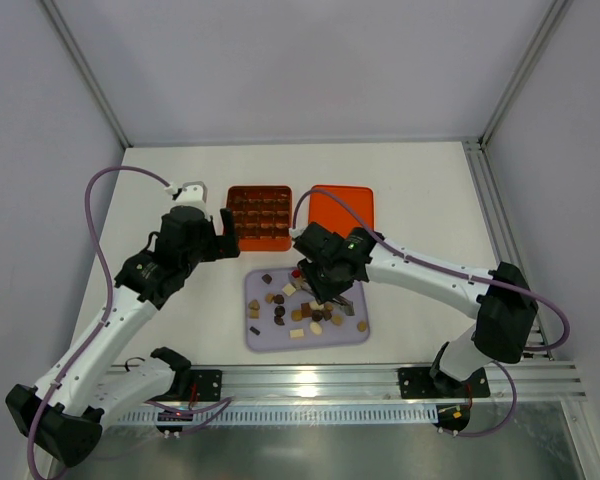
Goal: Pack the chocolate
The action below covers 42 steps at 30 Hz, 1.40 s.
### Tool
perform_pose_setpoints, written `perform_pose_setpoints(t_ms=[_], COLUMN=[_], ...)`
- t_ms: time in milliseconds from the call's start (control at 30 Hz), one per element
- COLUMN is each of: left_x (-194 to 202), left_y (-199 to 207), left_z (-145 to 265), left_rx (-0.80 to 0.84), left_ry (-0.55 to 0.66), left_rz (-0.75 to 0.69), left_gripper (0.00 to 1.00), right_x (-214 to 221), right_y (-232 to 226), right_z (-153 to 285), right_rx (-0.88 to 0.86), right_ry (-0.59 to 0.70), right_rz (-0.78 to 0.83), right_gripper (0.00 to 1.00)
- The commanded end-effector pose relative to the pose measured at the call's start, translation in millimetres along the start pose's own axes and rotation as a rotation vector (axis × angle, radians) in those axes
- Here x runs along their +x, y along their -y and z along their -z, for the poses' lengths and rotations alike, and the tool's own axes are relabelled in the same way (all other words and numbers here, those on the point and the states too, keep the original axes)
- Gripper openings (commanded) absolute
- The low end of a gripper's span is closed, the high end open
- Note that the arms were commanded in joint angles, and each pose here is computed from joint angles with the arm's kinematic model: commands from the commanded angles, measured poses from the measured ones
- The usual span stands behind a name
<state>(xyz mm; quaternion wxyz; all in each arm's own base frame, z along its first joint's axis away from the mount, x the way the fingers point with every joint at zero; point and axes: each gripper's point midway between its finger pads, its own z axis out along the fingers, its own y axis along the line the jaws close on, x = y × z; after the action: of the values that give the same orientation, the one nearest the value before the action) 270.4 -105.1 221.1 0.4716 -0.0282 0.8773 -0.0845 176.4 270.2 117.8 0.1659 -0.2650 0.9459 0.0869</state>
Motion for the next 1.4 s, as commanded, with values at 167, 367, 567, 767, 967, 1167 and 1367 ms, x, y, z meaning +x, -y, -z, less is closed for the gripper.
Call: perform_pose_setpoints(t_ms=[167, 367, 567, 767, 967, 1167, 1367], left_x=[-5.7, -6.2, -6.5, -6.2, -5.0, -6.2, -6.4], left_y=[1.1, 1.6, 1.8, 1.6, 1.2, 1.2, 1.4], left_z=[0.9, 1.1, 1.0, 1.1, 0.7, 1.7, 2.0], left_rx=[0.01, 0.012, 0.012, 0.012, 0.011, 0.012, 0.013], left_ry=[0.026, 0.027, 0.027, 0.027, 0.024, 0.03, 0.029], left_rz=[0.019, 0.021, 0.021, 0.021, 0.019, 0.022, 0.02], left_gripper=[1.0, 1.0, 1.0, 1.0, 1.0, 1.0, 1.0], right_x=[-14.9, -10.9, -12.8, -13.8, -19.3, -25.4, -32.3], right_y=[-5.0, -3.4, -6.3, -9.2, -7.8, -2.6, -1.2], right_z=[14.6, 16.5, 14.8, 12.7, 22.5, 37.5, 46.4], right_rx=[-0.009, -0.005, -0.016, -0.027, -0.023, -0.002, 0.005], right_ry=[0.047, 0.041, 0.044, 0.039, 0.059, 0.088, 0.111], right_rz=[-0.014, -0.015, -0.011, -0.006, -0.003, -0.006, -0.007], right_gripper=[0.42, 0.42, 0.42, 0.38, 0.36, 0.35, 0.35])
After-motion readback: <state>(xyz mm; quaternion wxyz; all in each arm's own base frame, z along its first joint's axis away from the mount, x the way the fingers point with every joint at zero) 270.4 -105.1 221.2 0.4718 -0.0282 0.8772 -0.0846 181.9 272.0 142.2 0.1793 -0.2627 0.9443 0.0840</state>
